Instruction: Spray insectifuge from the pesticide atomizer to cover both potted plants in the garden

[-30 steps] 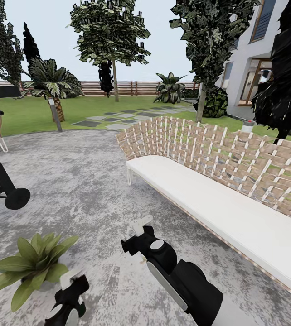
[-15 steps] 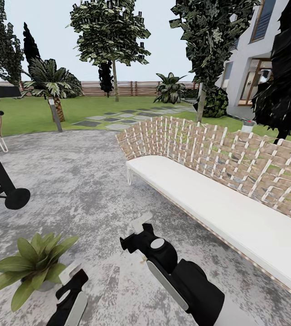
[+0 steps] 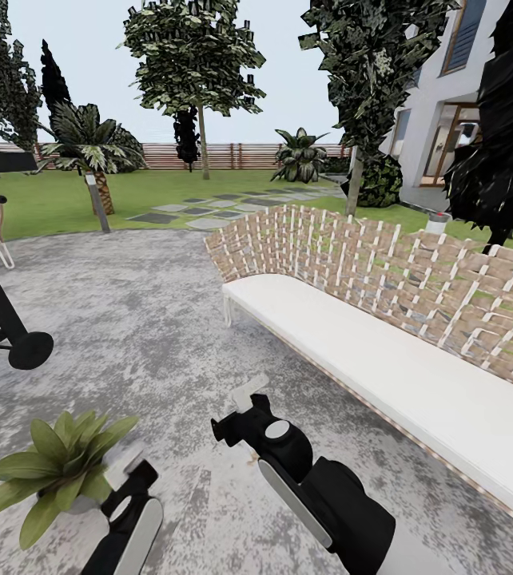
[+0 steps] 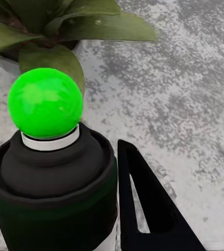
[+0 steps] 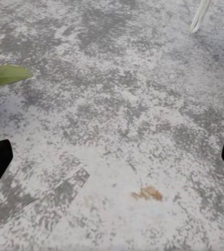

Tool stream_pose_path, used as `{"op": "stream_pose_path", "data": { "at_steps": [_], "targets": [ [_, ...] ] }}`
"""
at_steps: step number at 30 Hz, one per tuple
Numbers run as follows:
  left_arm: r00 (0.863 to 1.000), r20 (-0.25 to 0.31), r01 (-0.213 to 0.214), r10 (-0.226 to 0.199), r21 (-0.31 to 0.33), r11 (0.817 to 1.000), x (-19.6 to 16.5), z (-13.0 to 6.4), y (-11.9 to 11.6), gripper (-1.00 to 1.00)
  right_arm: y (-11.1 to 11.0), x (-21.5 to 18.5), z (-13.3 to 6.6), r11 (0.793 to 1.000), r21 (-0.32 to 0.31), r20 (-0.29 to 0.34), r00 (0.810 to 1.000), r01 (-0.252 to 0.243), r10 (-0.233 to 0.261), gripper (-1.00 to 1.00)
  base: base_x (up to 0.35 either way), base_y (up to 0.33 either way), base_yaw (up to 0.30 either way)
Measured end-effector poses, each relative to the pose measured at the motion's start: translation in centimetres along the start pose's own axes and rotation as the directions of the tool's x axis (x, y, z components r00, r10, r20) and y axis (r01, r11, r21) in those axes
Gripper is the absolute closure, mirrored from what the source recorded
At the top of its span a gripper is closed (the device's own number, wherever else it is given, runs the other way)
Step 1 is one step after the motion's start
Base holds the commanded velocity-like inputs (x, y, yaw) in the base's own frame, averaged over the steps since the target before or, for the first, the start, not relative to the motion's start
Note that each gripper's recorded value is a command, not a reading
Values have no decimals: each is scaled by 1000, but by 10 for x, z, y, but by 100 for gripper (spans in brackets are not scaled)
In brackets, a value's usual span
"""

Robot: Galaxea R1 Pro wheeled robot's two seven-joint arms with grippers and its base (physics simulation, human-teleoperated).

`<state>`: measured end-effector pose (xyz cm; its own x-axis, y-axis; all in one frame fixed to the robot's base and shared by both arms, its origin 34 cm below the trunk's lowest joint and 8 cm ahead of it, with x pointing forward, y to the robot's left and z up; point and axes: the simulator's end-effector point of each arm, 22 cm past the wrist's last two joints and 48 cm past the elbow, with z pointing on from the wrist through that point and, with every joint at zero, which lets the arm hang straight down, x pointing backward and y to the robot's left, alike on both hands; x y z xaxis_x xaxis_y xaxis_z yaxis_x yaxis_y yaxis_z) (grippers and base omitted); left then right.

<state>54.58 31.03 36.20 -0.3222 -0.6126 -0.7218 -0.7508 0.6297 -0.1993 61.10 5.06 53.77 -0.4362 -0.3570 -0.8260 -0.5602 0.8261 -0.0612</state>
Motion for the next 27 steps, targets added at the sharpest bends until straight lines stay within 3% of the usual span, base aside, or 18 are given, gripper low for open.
{"op": "stream_pose_path", "data": {
  "at_steps": [2,7,11,16,19,23,27],
  "targets": [
    [999,-30,21,-20,19,1000,8,1,-4,100,0,0,0,1000,1,1,1000,0,0,-100,0,0,0],
    [999,-38,30,-29,29,999,10,1,-7,100,0,-1,0,1000,0,2,1000,0,0,-100,0,0,0],
    [993,39,113,-114,29,993,-7,-4,-12,100,0,-1,0,1000,0,2,1000,0,0,-100,0,0,0],
    [989,43,143,-144,6,990,-1,-7,-10,100,0,-1,-1,1000,0,2,1000,1,-1,-100,0,0,0],
    [991,24,131,-132,33,991,6,-6,-15,100,0,-1,-1,1000,0,2,1000,2,-2,-100,0,0,0],
    [997,17,75,-81,231,970,9,-1,-46,100,-1,0,0,1000,2,0,1000,1,-1,-100,0,0,0],
    [999,19,35,-41,249,968,12,7,-37,100,-1,0,0,1000,3,-1,1000,1,-1,-100,-64,175,0]
  ]
}}
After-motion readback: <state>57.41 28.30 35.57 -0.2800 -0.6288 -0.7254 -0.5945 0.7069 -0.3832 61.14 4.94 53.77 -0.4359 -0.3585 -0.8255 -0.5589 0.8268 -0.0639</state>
